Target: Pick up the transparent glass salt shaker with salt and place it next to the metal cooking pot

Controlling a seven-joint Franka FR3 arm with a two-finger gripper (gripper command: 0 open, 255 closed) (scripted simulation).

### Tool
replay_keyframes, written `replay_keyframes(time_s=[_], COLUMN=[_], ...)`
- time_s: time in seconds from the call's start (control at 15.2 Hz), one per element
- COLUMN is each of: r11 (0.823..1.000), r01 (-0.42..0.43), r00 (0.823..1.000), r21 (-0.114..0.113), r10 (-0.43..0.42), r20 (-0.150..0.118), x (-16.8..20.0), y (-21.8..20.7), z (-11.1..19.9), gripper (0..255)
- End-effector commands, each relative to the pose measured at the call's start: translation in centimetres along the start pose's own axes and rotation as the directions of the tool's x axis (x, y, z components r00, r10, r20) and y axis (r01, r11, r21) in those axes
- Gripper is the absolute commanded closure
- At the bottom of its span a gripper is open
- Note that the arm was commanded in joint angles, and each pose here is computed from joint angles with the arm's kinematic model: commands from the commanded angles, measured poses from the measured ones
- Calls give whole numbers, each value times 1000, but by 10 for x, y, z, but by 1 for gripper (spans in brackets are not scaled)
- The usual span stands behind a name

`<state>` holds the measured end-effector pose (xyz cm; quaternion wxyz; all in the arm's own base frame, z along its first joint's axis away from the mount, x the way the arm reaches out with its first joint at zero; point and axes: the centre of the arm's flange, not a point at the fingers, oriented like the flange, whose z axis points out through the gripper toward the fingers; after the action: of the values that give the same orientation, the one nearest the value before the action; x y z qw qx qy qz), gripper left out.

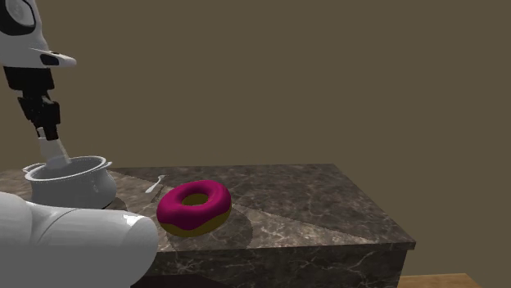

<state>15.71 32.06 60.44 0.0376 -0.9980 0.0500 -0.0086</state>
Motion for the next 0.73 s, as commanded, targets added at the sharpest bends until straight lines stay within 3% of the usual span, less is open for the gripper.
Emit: replay_keyframes(time_s=[0.0,0.13,0.66], r11=[1000,1000,1000], r01=[-1,-1,-1], r00=[1000,1000,1000], r21=[1,1,1], r10=[1,1,1], r20=[1,1,1], x=[-18,-38,-39], y=[-21,-43,-40], z=[-2,-1,41], gripper=[255,255,255])
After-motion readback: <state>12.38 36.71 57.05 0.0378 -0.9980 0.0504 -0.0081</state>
